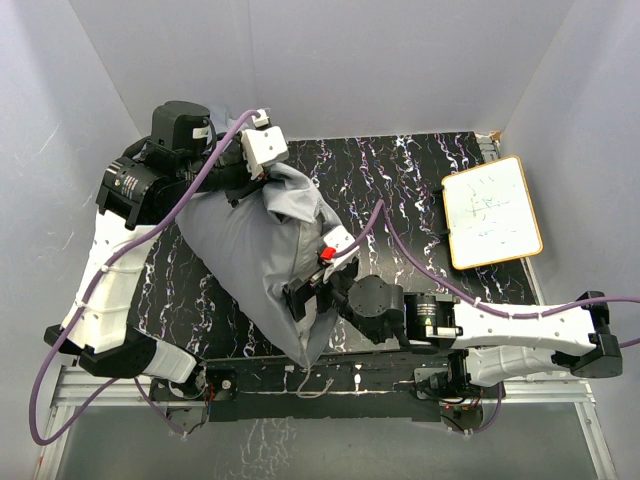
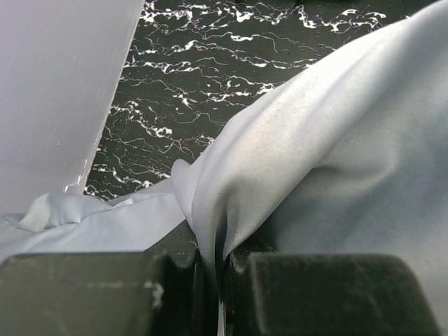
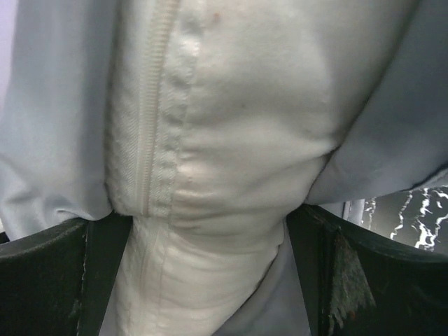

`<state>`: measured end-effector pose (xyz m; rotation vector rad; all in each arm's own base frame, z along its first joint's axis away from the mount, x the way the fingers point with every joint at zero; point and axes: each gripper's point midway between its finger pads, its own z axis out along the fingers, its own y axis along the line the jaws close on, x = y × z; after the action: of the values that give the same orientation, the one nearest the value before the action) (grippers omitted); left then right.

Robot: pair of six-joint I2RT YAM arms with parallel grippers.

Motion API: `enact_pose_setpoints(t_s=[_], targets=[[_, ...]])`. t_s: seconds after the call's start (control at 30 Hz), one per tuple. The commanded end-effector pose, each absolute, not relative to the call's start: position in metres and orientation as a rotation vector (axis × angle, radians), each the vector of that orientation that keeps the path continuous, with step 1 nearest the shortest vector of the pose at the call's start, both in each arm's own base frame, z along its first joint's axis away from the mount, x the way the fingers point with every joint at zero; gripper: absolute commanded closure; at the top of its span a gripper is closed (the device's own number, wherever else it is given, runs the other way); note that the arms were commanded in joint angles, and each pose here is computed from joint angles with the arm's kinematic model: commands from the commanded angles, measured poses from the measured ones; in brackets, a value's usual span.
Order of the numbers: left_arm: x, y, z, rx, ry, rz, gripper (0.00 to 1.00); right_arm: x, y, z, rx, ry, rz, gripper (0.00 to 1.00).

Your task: Remove the pillowcase from the pillow

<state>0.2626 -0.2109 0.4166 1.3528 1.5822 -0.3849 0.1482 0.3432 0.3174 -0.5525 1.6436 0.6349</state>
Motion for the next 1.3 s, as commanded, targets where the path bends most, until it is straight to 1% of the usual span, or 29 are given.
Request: enact_pose_setpoints(t_s=[0.0, 0.07, 0.13, 0.2, 0.3, 0.33, 0.37, 0.5, 0.63, 0.67, 0.77, 0.87, 0.9, 1.0, 1.03, 1.1, 1.17, 1.27], targets=[[0.237, -0.215, 0.478, 1.297, 1.364, -0.425, 1.0, 0.168, 0.324, 0.362, -0.371, 1.587, 0.618, 0.09], [0.234, -0.216, 0.48, 1.3, 1.357, -0.442, 1.0, 0.168, 0.32, 0.362, -0.365, 1.584, 0.63, 0.16], [0.229, -0.216, 0.483, 1.299, 1.351, -0.462, 1.0, 0.169, 0.32, 0.363, -0.359, 1.575, 0.642, 0.19], [0.223, -0.216, 0.487, 1.297, 1.341, -0.484, 1.0, 0.171, 0.323, 0.363, -0.371, 1.573, 0.643, 0.19], [0.214, -0.219, 0.495, 1.297, 1.33, -0.533, 1.0, 0.188, 0.328, 0.359, -0.358, 1.591, 0.636, 0.14], [0.211, -0.22, 0.496, 1.299, 1.331, -0.552, 1.0, 0.194, 0.328, 0.358, -0.348, 1.597, 0.646, 0.14], [0.209, -0.22, 0.498, 1.297, 1.33, -0.566, 1.0, 0.198, 0.33, 0.358, -0.345, 1.599, 0.663, 0.17], [0.203, -0.222, 0.501, 1.288, 1.335, -0.603, 1.0, 0.203, 0.344, 0.368, -0.355, 1.56, 0.714, 0.45], [0.207, -0.221, 0.499, 1.281, 1.342, -0.589, 1.0, 0.208, 0.361, 0.379, -0.404, 1.543, 0.69, 0.86], [0.208, -0.22, 0.5, 1.274, 1.344, -0.573, 1.0, 0.206, 0.363, 0.388, -0.414, 1.526, 0.701, 0.91], [0.218, -0.212, 0.501, 1.242, 1.339, -0.492, 1.0, 0.196, 0.362, 0.414, -0.47, 1.451, 0.775, 0.92], [0.235, -0.199, 0.501, 1.167, 1.324, -0.359, 1.0, 0.192, 0.349, 0.443, -0.475, 1.373, 0.838, 0.92], [0.24, -0.195, 0.498, 1.146, 1.326, -0.323, 0.94, 0.192, 0.344, 0.452, -0.472, 1.354, 0.854, 0.92], [0.241, -0.187, 0.501, 1.104, 1.301, -0.273, 0.54, 0.199, 0.332, 0.475, -0.453, 1.321, 0.86, 0.92], [0.239, -0.187, 0.504, 1.09, 1.298, -0.285, 0.45, 0.203, 0.328, 0.483, -0.443, 1.318, 0.849, 0.92], [0.225, -0.188, 0.523, 1.058, 1.28, -0.351, 0.32, 0.216, 0.326, 0.492, -0.41, 1.336, 0.803, 0.92], [0.204, -0.192, 0.529, 1.074, 1.285, -0.455, 0.22, 0.228, 0.325, 0.5, -0.38, 1.347, 0.77, 0.92], [0.174, -0.194, 0.516, 1.15, 1.334, -0.571, 0.07, 0.244, 0.328, 0.511, -0.344, 1.36, 0.747, 0.92]])
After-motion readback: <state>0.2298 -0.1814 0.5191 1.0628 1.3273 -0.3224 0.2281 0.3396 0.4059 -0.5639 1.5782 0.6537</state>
